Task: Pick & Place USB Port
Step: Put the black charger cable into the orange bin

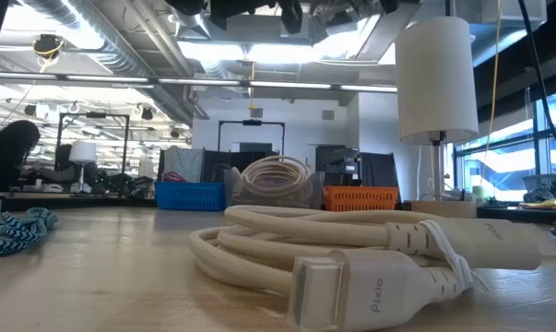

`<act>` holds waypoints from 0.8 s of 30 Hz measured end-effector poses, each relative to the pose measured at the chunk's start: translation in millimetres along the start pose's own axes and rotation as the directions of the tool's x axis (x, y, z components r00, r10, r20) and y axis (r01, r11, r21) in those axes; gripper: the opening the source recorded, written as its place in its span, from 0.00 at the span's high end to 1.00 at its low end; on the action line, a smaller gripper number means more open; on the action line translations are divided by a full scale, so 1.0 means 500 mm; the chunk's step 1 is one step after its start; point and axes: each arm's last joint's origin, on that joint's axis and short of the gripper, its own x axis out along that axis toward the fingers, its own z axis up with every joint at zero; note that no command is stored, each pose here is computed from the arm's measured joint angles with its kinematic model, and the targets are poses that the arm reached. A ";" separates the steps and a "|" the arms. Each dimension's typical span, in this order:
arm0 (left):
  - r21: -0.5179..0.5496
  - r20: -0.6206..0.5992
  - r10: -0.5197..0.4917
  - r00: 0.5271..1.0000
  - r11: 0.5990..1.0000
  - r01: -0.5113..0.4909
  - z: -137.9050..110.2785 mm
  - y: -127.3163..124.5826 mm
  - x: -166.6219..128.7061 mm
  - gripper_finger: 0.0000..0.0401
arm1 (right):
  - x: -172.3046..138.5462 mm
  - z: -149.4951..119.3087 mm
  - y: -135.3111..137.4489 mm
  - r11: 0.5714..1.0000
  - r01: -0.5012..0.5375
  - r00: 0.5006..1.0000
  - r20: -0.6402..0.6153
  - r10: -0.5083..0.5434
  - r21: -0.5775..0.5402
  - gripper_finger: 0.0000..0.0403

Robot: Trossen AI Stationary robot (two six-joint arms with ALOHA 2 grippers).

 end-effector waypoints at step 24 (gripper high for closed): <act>-0.189 -0.159 0.129 0.979 0.969 -0.158 -0.024 0.066 -0.087 0.60 | -0.095 -0.030 -0.058 0.908 0.419 0.902 -0.121 -0.415 0.008 0.96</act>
